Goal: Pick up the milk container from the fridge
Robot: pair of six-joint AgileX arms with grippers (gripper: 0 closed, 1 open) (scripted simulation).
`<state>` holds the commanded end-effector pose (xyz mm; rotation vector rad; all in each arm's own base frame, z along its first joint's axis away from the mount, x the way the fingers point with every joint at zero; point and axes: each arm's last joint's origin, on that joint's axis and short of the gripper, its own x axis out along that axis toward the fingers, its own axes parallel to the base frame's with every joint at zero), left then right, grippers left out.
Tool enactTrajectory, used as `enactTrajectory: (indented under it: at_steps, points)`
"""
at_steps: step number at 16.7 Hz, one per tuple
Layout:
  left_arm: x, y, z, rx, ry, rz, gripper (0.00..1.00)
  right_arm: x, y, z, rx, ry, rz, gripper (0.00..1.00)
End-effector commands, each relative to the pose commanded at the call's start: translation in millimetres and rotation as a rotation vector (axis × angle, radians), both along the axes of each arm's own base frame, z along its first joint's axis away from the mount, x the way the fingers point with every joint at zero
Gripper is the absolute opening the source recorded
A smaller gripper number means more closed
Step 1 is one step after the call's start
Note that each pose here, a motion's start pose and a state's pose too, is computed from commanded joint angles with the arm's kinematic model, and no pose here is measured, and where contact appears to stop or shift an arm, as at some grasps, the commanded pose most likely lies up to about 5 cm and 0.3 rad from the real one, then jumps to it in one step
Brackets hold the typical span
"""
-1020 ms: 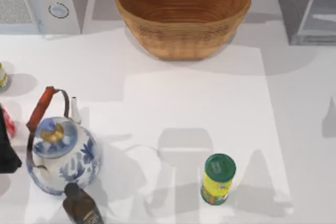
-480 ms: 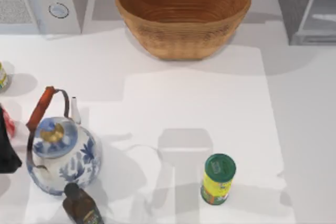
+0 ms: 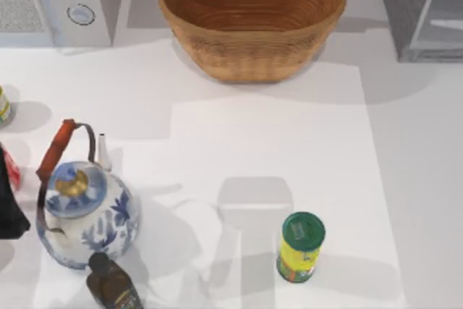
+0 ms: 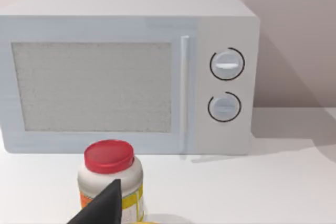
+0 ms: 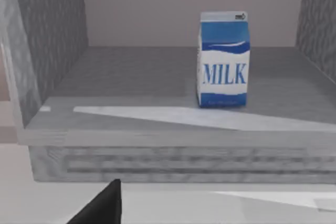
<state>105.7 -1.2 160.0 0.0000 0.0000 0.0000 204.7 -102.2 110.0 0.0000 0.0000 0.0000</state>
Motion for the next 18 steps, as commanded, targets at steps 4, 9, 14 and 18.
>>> enactTrajectory:
  at_steps: [4,9,14,18]
  points:
    - [0.0,0.0,0.0,0.0,0.0,0.0,1.0,2.9,0.2,-1.1,0.001,0.005,0.002,1.0]
    - [0.0,0.0,0.0,0.0,0.0,0.0,1.0,55.9,-14.3,-11.9,-0.004,0.018,-0.004,1.0]
    - [0.0,0.0,0.0,0.0,0.0,0.0,1.0,155.5,-27.8,-14.6,-0.031,-0.042,-0.007,1.0]
    - [0.0,0.0,0.0,0.0,0.0,0.0,1.0,207.5,-20.1,-30.8,-0.019,-0.021,-0.009,1.0]
